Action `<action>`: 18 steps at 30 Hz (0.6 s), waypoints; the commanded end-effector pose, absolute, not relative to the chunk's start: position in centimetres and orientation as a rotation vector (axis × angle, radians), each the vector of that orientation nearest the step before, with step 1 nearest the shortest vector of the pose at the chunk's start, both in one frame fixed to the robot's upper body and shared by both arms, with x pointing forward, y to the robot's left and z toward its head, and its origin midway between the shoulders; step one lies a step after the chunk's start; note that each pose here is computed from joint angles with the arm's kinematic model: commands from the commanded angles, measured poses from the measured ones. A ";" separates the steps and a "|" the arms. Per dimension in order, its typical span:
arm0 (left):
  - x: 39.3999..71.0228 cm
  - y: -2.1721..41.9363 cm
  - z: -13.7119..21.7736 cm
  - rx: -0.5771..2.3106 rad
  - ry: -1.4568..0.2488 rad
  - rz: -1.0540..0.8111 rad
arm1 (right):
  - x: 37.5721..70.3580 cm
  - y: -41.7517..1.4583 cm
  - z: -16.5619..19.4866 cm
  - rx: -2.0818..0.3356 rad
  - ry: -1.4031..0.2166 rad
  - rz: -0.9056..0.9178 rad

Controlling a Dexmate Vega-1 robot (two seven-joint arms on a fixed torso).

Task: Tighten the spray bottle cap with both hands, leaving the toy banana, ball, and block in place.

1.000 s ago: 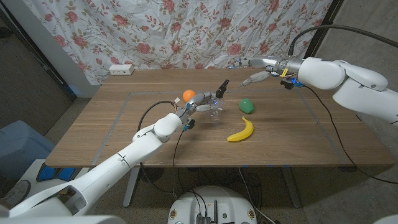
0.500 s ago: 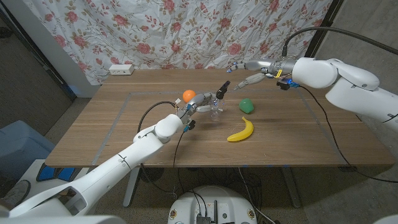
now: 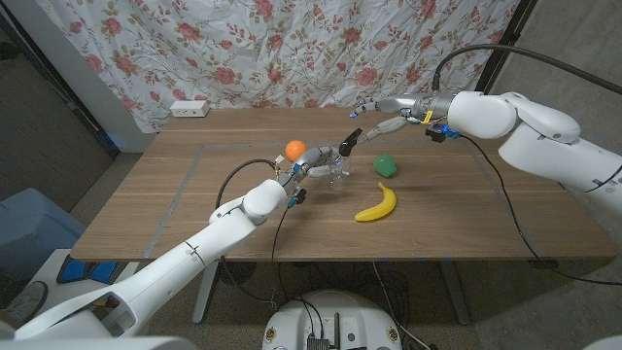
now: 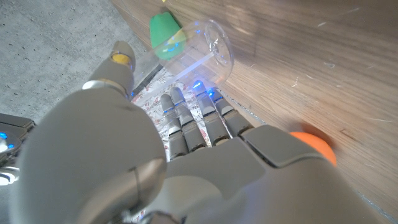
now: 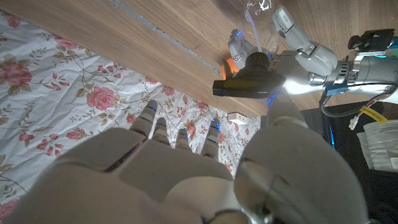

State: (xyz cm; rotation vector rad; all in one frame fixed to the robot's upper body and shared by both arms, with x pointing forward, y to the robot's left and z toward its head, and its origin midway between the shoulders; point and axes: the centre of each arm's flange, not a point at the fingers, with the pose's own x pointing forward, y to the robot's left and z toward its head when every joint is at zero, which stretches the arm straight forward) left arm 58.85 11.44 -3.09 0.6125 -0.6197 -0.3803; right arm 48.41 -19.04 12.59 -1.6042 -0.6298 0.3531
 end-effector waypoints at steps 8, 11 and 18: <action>58.9 11.6 -3.0 0.628 -0.621 -0.381 | 49.1 -17.6 12.0 -1.614 -0.626 0.328; 59.0 11.5 -2.9 0.634 -0.626 -0.384 | 49.1 -17.3 11.9 -1.624 -0.615 0.329; 59.0 11.5 -2.7 0.641 -0.629 -0.384 | 49.2 -16.8 11.6 -1.620 -0.602 0.321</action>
